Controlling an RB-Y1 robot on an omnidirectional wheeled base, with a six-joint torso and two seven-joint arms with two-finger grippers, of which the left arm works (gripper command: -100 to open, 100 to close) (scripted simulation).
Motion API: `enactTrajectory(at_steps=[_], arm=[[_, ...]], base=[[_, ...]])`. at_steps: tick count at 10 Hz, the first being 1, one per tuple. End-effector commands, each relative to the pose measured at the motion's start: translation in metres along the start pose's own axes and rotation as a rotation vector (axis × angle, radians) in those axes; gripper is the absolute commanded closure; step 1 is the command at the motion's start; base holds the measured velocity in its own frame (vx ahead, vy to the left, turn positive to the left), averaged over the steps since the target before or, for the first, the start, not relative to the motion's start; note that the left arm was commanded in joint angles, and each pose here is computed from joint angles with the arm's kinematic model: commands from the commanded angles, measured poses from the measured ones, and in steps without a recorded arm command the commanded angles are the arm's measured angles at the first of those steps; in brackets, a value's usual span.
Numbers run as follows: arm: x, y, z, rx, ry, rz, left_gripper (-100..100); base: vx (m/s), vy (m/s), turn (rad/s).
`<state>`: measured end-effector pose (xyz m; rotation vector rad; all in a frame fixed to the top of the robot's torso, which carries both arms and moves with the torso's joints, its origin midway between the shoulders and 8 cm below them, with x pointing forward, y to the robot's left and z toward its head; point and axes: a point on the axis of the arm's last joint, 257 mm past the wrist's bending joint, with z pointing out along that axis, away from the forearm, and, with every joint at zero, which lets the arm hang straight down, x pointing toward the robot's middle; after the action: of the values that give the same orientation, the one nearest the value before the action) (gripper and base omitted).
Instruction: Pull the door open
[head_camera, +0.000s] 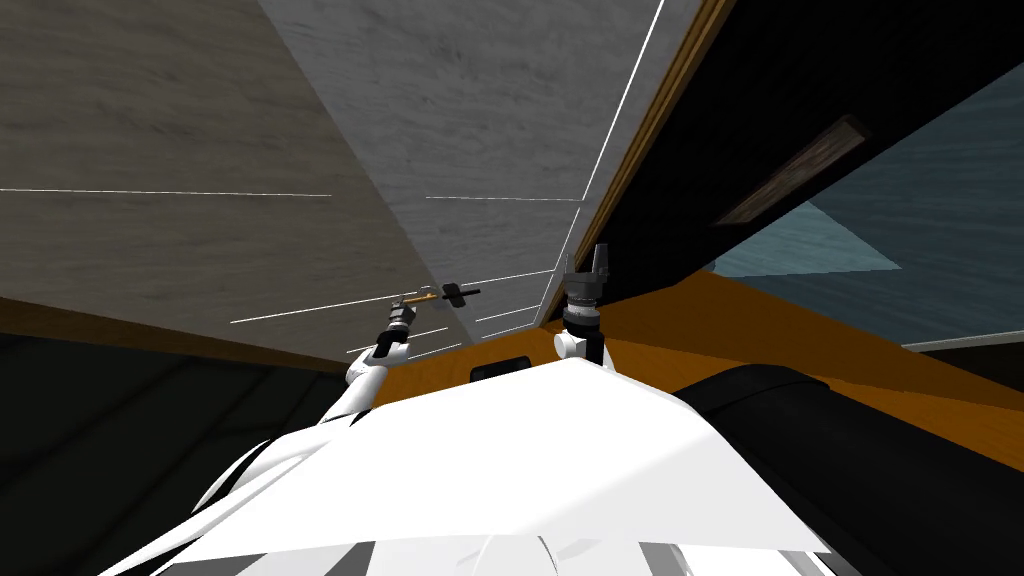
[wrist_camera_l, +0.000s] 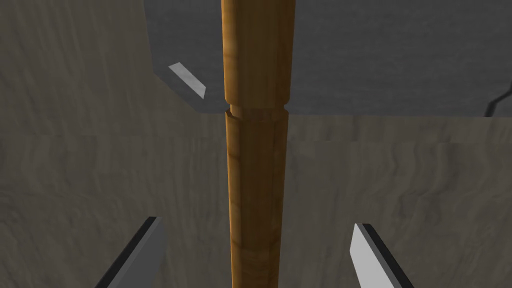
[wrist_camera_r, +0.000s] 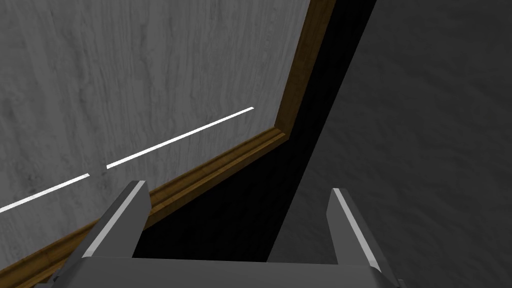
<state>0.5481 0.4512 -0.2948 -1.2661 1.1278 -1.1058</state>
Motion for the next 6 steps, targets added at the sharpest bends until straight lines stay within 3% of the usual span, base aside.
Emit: enactTrajectory(at_steps=[1,6], arm=[[-0.0001,0.0007,-0.0002,-0.002,0.0,0.001,100],[-0.0001,0.0007,-0.0002,-0.002,0.0,0.001,100]], base=[[-0.01,0.002,0.034],[-0.015,0.0,-0.001]])
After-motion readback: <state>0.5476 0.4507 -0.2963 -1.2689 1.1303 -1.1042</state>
